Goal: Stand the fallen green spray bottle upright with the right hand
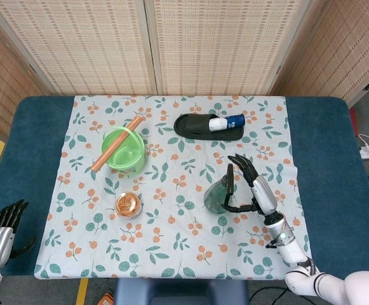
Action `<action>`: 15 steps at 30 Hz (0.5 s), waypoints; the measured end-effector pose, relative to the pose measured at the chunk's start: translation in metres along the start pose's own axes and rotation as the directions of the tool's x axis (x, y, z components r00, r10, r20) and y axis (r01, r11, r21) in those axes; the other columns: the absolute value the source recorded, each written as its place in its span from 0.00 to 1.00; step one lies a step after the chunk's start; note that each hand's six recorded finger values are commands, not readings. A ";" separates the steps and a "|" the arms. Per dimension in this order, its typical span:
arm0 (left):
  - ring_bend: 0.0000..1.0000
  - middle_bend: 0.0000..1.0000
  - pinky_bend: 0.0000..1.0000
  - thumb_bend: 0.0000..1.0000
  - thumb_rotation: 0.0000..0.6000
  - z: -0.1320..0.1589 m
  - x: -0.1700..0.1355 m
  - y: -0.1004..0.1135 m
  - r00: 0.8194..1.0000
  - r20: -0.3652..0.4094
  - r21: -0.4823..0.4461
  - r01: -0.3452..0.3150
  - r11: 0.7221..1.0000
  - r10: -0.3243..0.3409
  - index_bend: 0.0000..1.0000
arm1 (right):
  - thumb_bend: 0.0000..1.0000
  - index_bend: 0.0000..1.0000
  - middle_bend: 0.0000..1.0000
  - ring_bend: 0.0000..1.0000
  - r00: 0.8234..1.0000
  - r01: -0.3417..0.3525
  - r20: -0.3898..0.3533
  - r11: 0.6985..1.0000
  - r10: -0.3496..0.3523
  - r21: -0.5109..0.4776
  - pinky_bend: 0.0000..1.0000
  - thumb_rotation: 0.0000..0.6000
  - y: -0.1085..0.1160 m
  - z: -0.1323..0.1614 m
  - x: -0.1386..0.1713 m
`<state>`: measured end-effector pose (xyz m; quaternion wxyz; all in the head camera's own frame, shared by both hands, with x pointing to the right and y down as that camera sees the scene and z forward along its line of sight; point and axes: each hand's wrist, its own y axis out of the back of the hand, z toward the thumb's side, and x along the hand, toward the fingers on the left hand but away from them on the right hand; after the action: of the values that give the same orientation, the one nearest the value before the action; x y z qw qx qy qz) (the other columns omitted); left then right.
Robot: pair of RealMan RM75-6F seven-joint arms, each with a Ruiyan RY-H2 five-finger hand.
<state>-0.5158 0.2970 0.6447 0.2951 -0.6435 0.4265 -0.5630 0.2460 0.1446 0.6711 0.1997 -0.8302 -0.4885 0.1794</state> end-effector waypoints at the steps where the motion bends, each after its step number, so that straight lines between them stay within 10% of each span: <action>1: 0.00 0.00 0.00 0.29 1.00 0.000 0.000 0.000 1.000 0.001 0.001 0.000 1.000 0.000 0.00 | 0.00 0.00 0.06 0.00 1.000 0.002 0.004 1.000 -0.002 0.002 0.00 1.00 0.002 -0.001 0.002; 15: 0.00 0.00 0.00 0.29 1.00 -0.001 0.000 0.000 1.000 -0.009 0.007 -0.005 1.000 0.005 0.00 | 0.00 0.00 0.03 0.00 0.998 -0.050 0.048 0.985 0.042 0.163 0.00 1.00 0.059 0.004 0.038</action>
<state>-0.5170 0.2970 0.6449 0.2969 -0.6387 0.4274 -0.5667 0.3046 0.1527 0.6342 0.2522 -0.8178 -0.4572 0.2421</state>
